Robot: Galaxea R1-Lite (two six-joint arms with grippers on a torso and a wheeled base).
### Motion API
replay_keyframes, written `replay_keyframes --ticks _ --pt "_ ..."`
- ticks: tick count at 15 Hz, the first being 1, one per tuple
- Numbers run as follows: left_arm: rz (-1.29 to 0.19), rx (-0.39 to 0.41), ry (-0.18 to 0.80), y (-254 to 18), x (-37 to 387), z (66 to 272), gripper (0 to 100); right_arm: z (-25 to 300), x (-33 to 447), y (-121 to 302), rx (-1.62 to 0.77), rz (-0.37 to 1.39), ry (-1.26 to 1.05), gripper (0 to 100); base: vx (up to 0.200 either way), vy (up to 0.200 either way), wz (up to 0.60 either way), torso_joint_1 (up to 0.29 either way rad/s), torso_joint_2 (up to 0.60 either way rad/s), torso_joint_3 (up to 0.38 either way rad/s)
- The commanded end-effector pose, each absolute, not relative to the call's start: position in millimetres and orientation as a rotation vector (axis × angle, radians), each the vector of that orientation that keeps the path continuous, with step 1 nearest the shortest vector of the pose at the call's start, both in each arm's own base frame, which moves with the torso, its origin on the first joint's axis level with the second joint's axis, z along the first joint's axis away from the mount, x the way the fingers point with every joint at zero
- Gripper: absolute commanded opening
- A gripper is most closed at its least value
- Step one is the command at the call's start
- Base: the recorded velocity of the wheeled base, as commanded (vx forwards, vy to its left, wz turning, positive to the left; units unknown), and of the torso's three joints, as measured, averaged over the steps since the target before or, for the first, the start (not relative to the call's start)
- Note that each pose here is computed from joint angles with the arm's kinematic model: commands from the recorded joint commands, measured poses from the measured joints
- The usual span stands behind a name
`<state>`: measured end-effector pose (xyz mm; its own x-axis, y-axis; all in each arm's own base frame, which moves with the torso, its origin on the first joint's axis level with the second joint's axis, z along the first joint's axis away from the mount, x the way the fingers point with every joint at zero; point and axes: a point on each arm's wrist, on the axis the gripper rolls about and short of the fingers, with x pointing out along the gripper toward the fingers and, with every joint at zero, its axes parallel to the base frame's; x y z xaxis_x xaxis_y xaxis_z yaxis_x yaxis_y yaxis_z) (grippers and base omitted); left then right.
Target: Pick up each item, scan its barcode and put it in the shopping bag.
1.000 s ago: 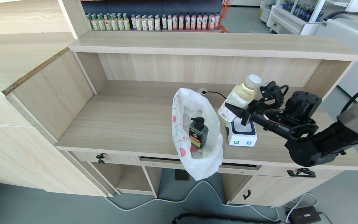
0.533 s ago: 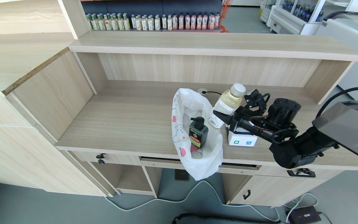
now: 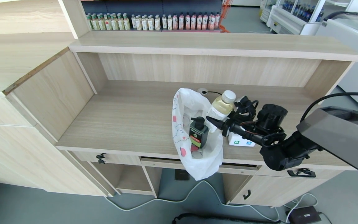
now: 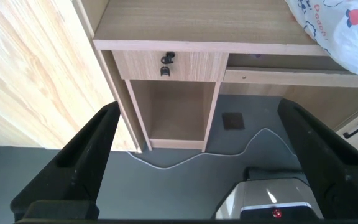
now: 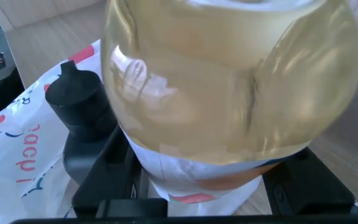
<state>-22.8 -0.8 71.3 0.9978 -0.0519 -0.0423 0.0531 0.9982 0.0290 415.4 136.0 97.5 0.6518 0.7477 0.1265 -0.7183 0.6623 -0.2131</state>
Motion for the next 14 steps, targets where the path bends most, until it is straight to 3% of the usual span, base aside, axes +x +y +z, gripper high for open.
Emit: replay_keyframes --ticks 1,14 --pt "-0.053 0.030 0.041 -0.8 -22.8 71.4 100 87.1 417.8 137.1 -0.153 0.838 -0.194 0 0.000 0.000 0.00 0.000 0.00 0.000" --pt "-0.053 0.030 0.042 -0.8 -22.8 71.3 100 70.0 422.2 143.3 -0.182 0.838 -0.205 0 0.000 0.000 0.00 0.000 0.00 0.000"
